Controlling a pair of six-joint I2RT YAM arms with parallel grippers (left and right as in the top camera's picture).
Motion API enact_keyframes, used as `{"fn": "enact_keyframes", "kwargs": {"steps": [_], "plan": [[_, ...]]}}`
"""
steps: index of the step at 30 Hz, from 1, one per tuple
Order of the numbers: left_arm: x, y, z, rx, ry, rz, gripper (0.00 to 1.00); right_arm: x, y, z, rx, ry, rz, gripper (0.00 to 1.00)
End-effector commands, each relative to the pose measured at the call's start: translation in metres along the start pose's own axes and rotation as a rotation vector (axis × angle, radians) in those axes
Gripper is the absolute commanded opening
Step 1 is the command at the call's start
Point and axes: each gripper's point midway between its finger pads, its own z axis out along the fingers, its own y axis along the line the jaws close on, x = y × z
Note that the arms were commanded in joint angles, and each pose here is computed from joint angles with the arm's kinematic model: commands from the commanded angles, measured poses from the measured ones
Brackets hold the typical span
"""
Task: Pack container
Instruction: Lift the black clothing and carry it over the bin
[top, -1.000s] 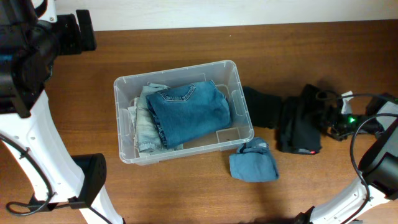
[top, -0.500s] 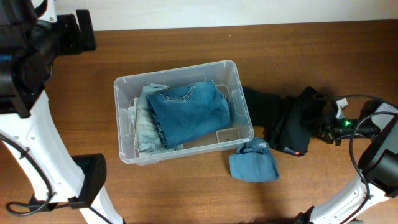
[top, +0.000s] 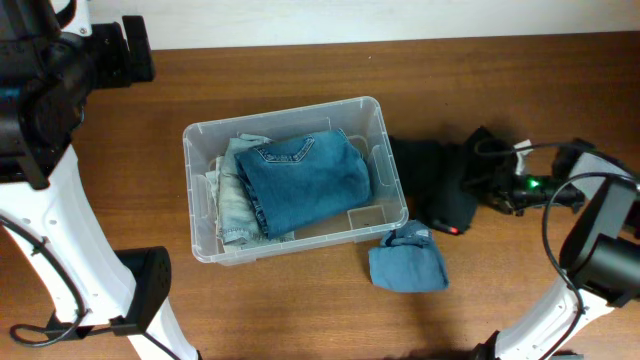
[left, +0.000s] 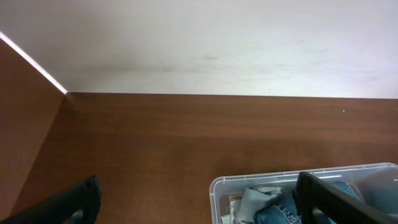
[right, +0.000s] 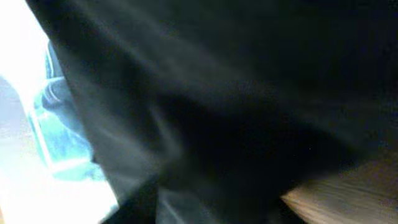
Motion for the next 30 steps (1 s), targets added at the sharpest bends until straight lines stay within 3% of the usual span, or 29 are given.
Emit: {"fn": "enact_keyframes", "kwargs": {"steps": [1, 4, 12, 22, 30], "plan": [[-0.002, 0.003, -0.004, -0.010, -0.011, -0.009, 0.99, -0.005, 0.024, 0.002, -0.027, -0.005, -0.045, 0.20], [-0.002, 0.003, -0.004, -0.010, -0.011, -0.009, 0.99, -0.005, 0.025, -0.001, -0.018, -0.002, -0.015, 0.04], [-0.002, 0.003, -0.004, -0.010, -0.011, -0.009, 1.00, -0.010, 0.080, -0.044, -0.003, -0.064, -0.104, 0.04], [-0.002, 0.003, -0.004, -0.010, -0.011, -0.009, 0.99, 0.019, 0.244, -0.108, -0.019, -0.239, -0.530, 0.04], [-0.002, 0.003, -0.004, -0.010, -0.011, -0.009, 0.99, 0.088, 0.361, -0.063, -0.291, -0.084, -0.803, 0.04]]}}
